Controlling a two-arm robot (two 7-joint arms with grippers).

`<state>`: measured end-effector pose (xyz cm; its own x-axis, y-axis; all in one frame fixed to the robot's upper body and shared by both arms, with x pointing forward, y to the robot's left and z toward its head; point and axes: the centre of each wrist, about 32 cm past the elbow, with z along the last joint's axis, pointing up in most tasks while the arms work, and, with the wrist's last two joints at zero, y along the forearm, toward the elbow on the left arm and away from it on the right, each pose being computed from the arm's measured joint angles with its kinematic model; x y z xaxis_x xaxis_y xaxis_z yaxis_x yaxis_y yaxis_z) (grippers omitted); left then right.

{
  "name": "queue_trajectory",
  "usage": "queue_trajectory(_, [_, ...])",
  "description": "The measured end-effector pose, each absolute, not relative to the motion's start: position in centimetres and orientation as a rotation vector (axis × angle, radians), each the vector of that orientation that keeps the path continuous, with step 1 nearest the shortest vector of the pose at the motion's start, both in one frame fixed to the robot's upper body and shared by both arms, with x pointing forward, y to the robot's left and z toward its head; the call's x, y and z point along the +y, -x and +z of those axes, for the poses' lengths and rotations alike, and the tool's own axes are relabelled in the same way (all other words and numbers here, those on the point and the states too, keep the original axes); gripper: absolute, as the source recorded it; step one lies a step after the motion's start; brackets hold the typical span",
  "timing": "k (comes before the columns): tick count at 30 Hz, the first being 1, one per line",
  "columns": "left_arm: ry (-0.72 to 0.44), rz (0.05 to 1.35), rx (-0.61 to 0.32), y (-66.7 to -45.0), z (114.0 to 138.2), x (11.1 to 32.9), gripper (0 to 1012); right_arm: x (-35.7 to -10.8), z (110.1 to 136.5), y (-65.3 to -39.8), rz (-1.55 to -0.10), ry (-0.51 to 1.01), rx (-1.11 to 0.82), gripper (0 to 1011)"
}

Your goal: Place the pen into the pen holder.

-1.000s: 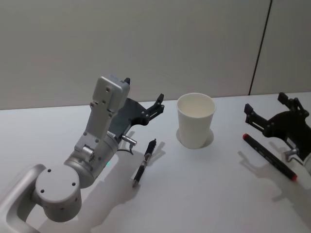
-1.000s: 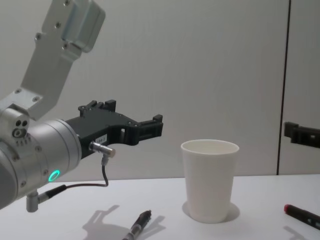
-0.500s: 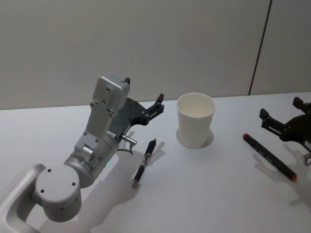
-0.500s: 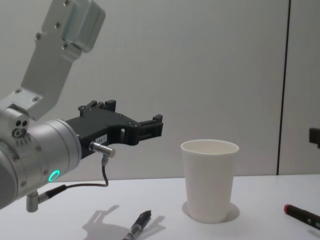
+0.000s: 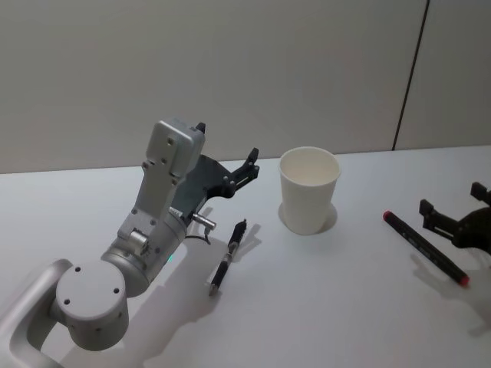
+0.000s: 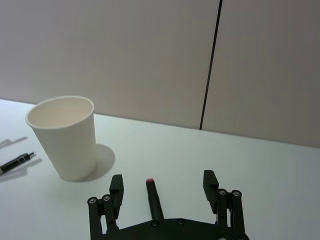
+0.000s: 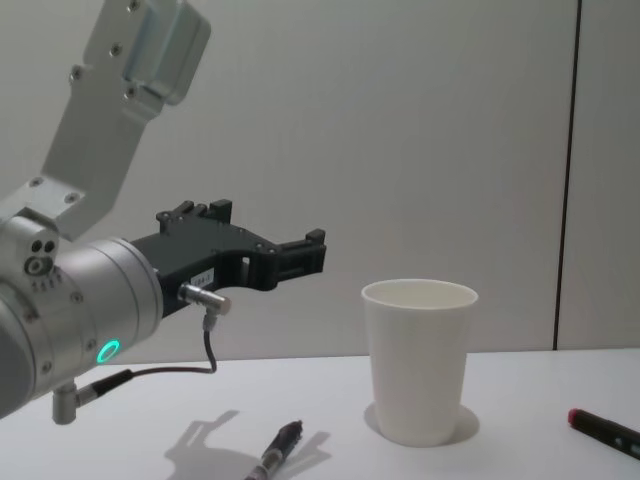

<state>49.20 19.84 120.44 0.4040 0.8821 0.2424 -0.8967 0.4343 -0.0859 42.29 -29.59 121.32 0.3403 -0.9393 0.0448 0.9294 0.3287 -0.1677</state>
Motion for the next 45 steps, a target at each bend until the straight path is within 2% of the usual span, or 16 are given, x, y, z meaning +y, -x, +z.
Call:
queue_trajectory(21, [-0.061,1.124,-0.268,-49.2,120.4,19.8,1001,-29.5,121.6,-42.3,-1.256,0.350,0.181,1001])
queue_trajectory(45, [-0.061,1.124,-0.268,-49.2,120.4,19.8,1001,-28.9,120.5,-44.8,-1.247,0.427,0.206,1001])
